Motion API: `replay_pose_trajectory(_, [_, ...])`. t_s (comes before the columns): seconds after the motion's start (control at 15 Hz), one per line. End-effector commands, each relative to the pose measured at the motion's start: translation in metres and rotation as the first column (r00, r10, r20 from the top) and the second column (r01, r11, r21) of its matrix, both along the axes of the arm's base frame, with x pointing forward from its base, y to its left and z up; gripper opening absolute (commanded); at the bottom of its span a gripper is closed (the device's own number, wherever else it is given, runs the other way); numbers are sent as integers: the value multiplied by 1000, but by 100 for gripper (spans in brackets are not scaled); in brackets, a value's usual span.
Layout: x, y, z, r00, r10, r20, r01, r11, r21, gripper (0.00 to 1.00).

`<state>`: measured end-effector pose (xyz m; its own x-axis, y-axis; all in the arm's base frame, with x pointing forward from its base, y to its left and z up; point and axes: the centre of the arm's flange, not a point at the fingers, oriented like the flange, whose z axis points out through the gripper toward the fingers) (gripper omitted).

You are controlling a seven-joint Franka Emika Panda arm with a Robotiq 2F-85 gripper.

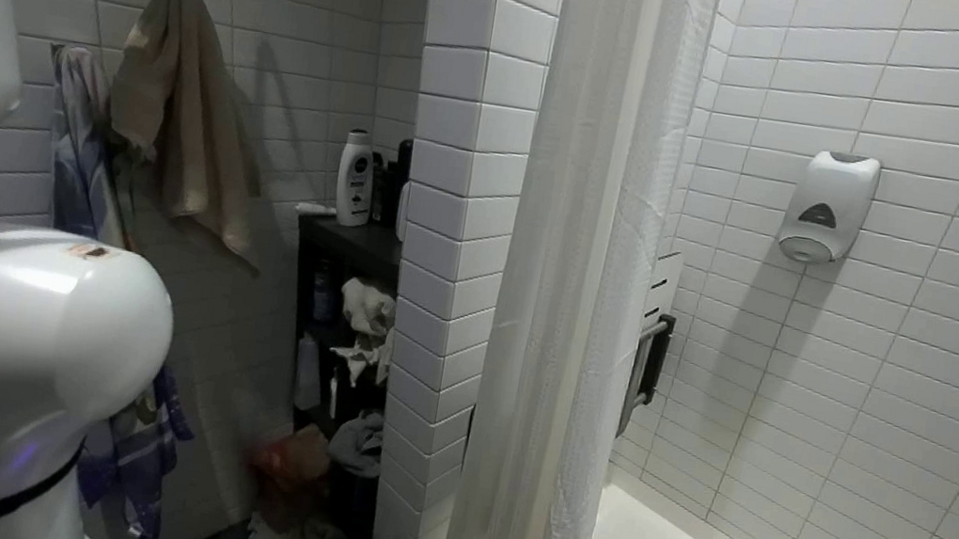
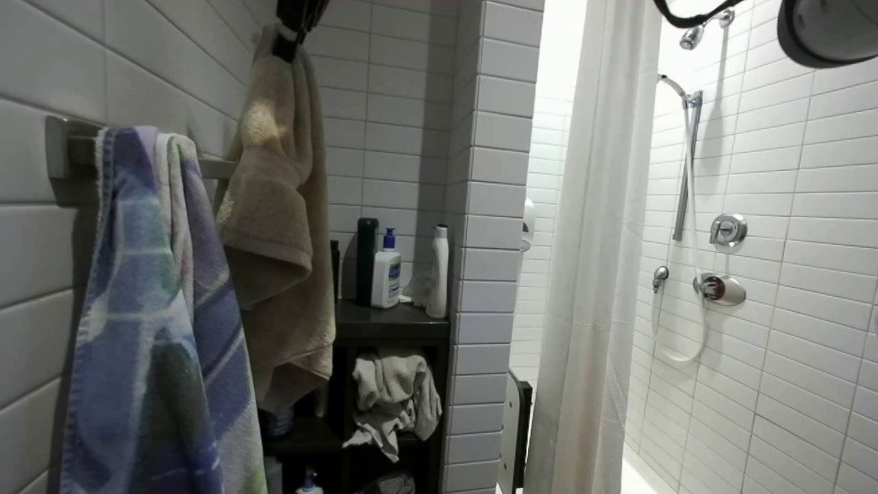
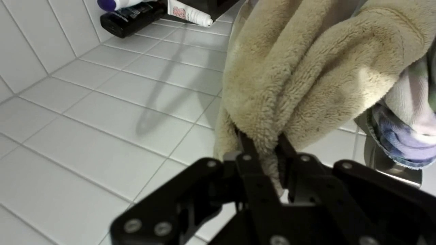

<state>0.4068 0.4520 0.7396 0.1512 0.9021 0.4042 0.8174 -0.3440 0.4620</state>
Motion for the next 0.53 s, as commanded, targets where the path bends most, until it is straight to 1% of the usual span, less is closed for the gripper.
replay_pose_trajectory(0.0, [-14, -32, 1, 998, -70, 11, 69, 997, 16, 5])
replay_pose_trajectory(0.2, [-16, -43, -1, 994, -107, 4, 107, 994, 25, 5])
replay_pose_trajectory(0.47, [-20, -54, -5, 990, -132, -43, 134, 989, 58, 5])
